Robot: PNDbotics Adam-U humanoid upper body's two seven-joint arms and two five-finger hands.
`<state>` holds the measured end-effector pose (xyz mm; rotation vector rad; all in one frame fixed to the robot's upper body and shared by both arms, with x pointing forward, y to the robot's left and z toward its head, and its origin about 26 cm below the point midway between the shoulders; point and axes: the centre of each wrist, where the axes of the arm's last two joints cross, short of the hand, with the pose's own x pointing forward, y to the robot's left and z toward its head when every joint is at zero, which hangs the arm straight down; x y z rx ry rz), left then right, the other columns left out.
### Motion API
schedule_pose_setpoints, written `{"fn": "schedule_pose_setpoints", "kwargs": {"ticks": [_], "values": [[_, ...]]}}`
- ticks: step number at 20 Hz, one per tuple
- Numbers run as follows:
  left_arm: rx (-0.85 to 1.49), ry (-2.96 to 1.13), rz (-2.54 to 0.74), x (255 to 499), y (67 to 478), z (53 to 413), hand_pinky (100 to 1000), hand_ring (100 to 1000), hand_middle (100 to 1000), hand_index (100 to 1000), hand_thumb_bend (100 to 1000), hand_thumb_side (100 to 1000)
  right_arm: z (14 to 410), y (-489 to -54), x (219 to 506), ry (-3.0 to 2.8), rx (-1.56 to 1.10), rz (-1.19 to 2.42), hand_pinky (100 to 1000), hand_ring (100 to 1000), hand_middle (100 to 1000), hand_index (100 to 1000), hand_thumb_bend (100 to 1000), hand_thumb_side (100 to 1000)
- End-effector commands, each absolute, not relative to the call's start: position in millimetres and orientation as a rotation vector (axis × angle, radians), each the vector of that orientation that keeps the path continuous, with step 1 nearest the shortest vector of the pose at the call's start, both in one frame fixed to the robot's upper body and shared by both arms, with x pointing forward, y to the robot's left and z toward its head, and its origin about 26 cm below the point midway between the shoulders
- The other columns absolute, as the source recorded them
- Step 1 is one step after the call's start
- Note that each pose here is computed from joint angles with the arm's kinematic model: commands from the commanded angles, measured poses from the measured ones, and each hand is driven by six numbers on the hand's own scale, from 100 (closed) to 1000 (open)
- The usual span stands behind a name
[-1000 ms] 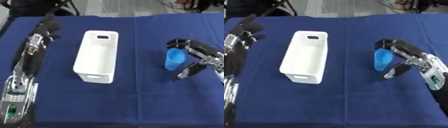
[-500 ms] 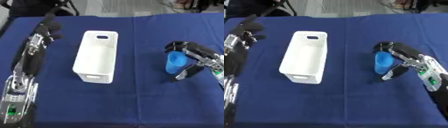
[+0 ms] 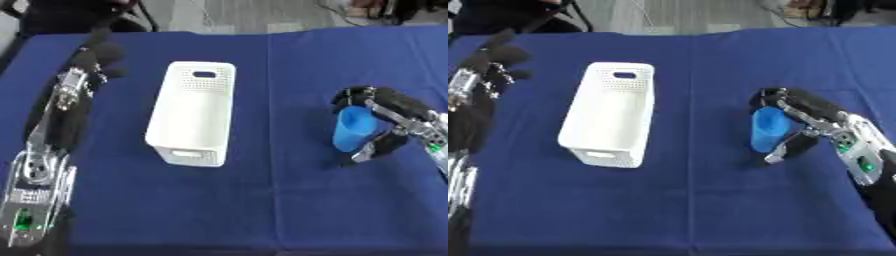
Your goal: Pick up objects on the table and place them in the box.
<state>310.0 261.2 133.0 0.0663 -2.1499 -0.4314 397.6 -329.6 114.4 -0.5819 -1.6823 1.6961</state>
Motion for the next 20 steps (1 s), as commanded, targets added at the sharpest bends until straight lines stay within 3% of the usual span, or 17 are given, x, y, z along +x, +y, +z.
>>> {"fn": "schedule_pose_setpoints", "kwargs": {"ticks": [1, 12, 20], "values": [[0.071, -2.175, -0.450, 309.9, 260.9, 140.5, 805, 878, 994, 825, 100, 1000, 122.4, -333.4, 398.3, -1.691, -0.606, 1.702, 367, 394, 704, 697, 897, 379], [0.069, -2.173, -0.454, 309.9, 260.8, 140.3, 805, 879, 995, 824, 100, 1000, 120.3, -334.5, 396.7, -1.696, -0.607, 1.696, 250, 269, 479, 625, 780, 398], [0.067, -2.171, -0.456, 309.9, 260.6, 140.1, 806, 879, 996, 823, 100, 1000, 118.3, -335.9, 395.3, -1.710, -0.609, 1.679, 166, 181, 330, 583, 620, 407]]}}
